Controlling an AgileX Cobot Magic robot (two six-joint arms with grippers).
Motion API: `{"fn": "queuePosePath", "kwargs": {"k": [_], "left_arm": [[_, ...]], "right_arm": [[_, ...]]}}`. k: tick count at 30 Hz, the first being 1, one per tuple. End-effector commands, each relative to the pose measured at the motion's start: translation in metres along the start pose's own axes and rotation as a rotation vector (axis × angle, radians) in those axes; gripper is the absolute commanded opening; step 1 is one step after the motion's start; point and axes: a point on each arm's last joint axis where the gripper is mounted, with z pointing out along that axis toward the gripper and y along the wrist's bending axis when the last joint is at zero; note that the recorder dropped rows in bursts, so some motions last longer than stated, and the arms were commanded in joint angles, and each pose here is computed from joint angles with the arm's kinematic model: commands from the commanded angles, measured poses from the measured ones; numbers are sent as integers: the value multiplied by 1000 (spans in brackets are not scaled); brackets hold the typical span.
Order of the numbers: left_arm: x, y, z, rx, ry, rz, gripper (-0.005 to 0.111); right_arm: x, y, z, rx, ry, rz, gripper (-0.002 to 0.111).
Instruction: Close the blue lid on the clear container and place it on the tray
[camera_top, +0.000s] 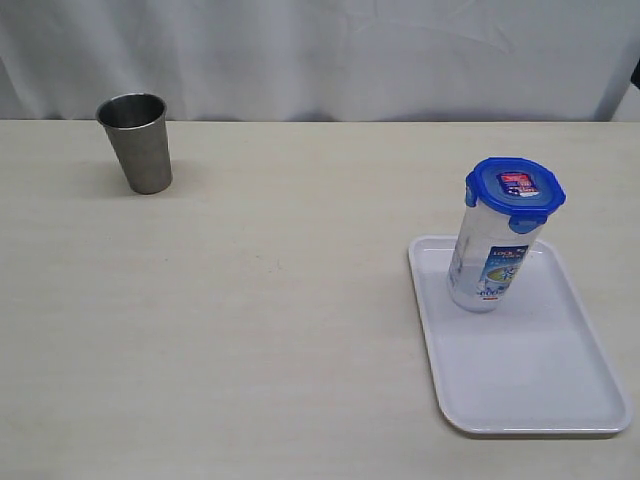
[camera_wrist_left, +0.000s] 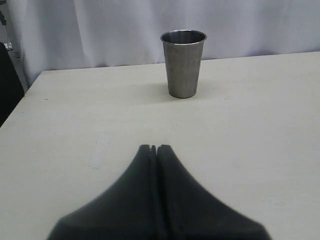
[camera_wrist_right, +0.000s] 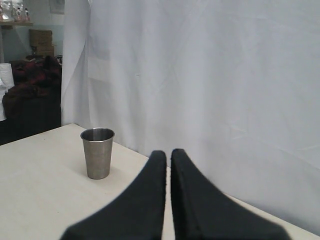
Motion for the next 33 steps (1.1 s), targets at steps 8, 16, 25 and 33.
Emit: {"fn": "queuePosePath", "kwargs": {"k": [8,16,25,33], "left_arm": [[0,0,0,-2,-16,-9,0],[0,0,0,-2,-16,-9,0],[0,0,0,-2,-16,-9,0],[0,0,0,-2,-16,-9,0]], "right_arm": [[1,0,-1,6,-2,6,4],[1,0,-1,6,-2,6,4],[1,0,-1,6,-2,6,4],[3,5,8,-22,17,13,4]]}}
